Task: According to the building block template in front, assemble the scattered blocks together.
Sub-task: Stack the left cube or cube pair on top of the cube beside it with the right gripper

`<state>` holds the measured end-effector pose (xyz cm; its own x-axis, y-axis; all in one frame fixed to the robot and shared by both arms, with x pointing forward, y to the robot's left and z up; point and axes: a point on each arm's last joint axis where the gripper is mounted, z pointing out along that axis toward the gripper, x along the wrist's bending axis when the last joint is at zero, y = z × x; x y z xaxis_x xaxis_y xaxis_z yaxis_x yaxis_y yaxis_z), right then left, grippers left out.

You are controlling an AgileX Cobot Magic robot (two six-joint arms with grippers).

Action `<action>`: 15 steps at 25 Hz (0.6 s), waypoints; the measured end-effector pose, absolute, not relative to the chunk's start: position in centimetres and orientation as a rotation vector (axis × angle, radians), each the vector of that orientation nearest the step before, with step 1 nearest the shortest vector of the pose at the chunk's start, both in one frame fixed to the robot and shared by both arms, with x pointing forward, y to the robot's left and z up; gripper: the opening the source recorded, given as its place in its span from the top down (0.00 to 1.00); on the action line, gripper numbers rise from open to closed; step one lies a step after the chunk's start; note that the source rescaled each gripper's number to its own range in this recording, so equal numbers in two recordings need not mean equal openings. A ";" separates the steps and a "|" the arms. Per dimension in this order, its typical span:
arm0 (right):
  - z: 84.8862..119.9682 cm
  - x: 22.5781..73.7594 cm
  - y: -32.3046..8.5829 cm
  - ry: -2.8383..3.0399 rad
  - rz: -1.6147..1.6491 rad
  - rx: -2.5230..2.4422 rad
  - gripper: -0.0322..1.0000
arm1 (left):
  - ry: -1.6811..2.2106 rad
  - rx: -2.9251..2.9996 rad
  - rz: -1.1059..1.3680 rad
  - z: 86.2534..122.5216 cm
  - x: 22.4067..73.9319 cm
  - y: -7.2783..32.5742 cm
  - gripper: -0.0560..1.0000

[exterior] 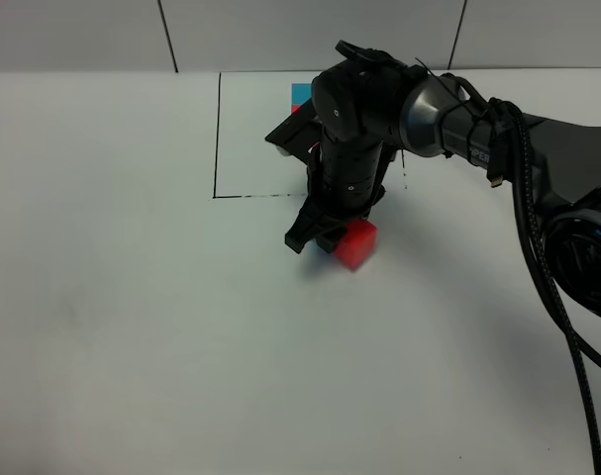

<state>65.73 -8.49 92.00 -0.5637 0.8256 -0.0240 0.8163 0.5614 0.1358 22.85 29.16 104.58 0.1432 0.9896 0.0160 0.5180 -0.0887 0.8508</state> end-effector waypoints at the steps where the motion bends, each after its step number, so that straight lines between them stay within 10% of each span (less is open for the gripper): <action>1: 92.4 65.5 -8.6 2.644 0.155 1.553 0.96 | 1.463 1.706 0.834 104.6 22.8 29.2 0.30; 15: 93.8 64.7 -6.9 2.138 0.263 2.226 0.96 | 1.463 1.706 0.834 104.6 22.8 29.2 0.30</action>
